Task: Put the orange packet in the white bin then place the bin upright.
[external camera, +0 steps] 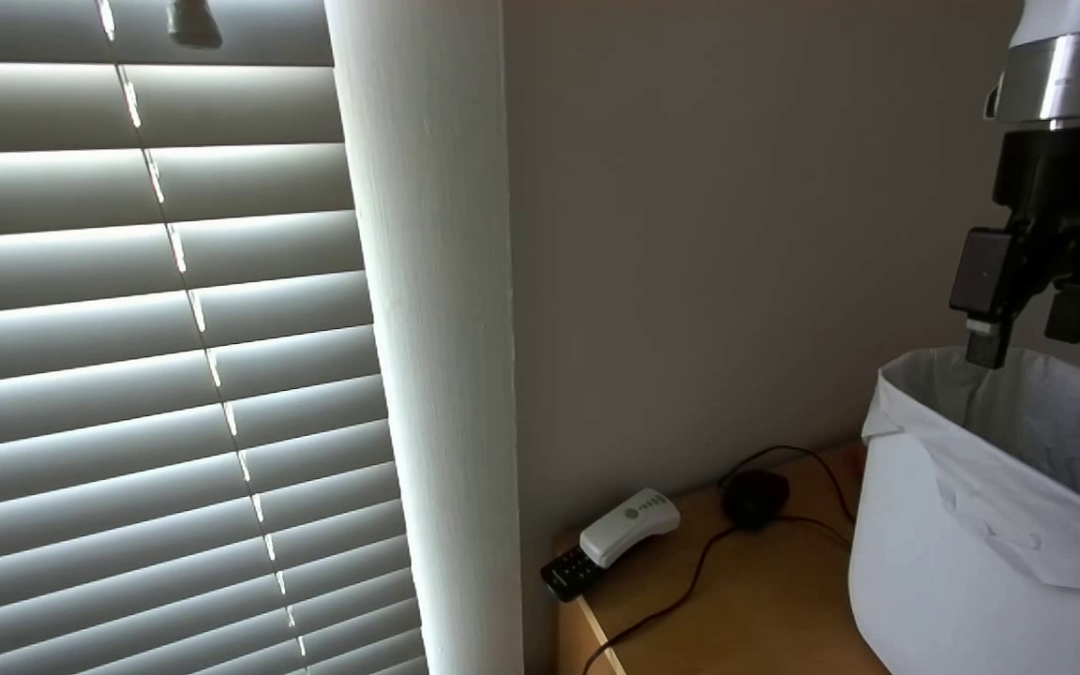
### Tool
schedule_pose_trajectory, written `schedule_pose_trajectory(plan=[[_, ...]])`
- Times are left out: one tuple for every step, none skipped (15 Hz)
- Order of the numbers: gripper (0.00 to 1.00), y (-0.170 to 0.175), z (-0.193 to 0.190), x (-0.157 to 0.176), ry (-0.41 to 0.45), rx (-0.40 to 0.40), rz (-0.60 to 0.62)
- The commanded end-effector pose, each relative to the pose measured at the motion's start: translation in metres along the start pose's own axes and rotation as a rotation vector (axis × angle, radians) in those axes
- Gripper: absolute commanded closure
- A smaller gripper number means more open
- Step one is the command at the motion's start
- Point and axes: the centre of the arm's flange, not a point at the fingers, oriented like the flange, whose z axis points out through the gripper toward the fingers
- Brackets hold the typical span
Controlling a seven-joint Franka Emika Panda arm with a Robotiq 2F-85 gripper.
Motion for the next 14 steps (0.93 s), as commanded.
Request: schedule_pose_trajectory(plan=[[0.0,0.01,-0.017,-0.02,0.038,0.015,0.055],[0.0,0.014,-0.025,-0.022,0.056,0.013,0.067],[0.0,0.017,-0.034,-0.026,0.076,0.009,0.078],[0.0,0.02,-0.04,-0.027,0.094,0.011,0.085],[0.0,0.022,-0.051,-0.031,0.116,0.011,0.096],[0.0,0.024,-0.059,-0.035,0.132,0.01,0.104],[0.0,0.026,-0.067,-0.039,0.155,0.007,0.12],[0.0,0.027,-0.074,-0.043,0.169,0.008,0.131],[0.0,0.029,-0.081,-0.046,0.185,0.009,0.14],[0.0,0.029,-0.088,-0.05,0.201,0.01,0.151],[0.0,0.03,-0.092,-0.053,0.214,0.008,0.157],[0.0,0.03,-0.097,-0.056,0.225,0.012,0.163],[0.0,0.03,-0.092,-0.044,0.197,0.002,0.134],[0.0,0.03,-0.097,-0.047,0.207,0.002,0.14]])
